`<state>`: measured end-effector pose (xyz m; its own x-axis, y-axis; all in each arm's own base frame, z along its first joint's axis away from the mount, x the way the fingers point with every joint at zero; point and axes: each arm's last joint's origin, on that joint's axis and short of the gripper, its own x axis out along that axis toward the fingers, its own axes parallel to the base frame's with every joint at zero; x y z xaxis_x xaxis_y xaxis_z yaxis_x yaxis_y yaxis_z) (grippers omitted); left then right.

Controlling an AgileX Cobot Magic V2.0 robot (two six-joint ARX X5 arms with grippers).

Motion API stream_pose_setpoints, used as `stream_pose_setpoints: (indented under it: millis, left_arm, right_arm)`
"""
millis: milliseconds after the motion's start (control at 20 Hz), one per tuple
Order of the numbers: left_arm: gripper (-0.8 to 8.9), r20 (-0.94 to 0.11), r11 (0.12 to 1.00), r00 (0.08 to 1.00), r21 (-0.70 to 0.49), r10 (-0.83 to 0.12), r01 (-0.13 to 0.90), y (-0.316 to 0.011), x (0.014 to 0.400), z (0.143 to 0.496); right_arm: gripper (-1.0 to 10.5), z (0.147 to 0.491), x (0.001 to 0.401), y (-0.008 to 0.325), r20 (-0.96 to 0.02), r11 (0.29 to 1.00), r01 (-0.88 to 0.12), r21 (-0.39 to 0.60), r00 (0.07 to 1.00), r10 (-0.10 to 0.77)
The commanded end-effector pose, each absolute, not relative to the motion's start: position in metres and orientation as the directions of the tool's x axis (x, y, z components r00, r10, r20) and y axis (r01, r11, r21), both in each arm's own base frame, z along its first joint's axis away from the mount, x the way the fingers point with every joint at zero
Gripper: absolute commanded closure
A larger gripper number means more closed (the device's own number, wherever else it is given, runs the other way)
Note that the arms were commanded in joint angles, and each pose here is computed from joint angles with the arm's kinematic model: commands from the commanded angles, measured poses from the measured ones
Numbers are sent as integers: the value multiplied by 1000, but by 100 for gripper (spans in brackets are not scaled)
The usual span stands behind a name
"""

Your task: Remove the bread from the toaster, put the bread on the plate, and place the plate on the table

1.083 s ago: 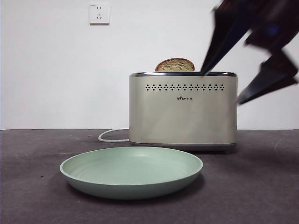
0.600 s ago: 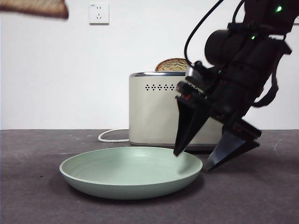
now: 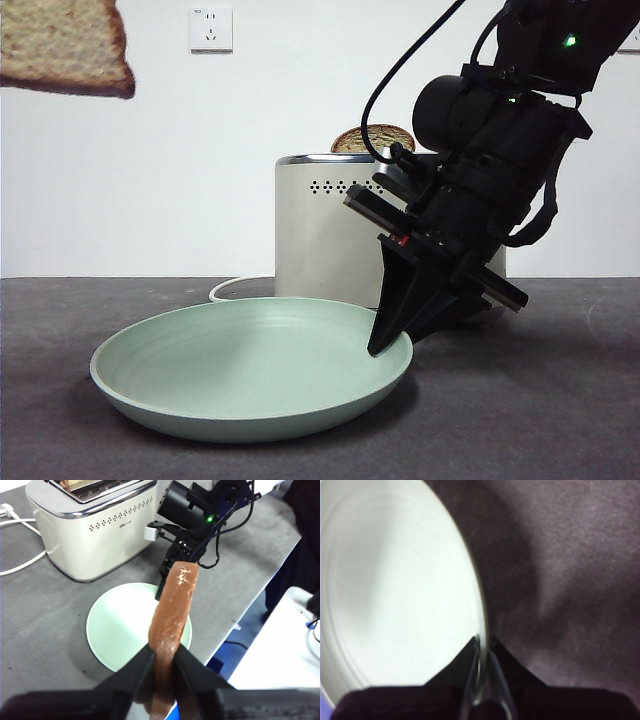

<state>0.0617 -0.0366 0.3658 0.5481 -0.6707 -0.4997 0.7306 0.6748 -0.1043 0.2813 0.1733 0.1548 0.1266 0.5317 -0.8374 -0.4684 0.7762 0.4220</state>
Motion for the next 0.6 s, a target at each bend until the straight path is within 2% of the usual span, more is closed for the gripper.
stream_pose_setpoints:
  millis: [50,300,600]
  left_arm:
    - [821,-468,664,538,-152,-701,733,-38,63,368]
    - [822,-365,542,418,-373,-832,753,-53,90,376]
    - [822,-477,509,250,-553,-842,659,-85,161,345]
  right_arm:
    - [964,166,276,171,-836,778,-484,400,155,526]
    - [964,226,252,162,-766,755,-509,414,254,591]
    - [964,280,218,145,-678,728,-537,426,344,650]
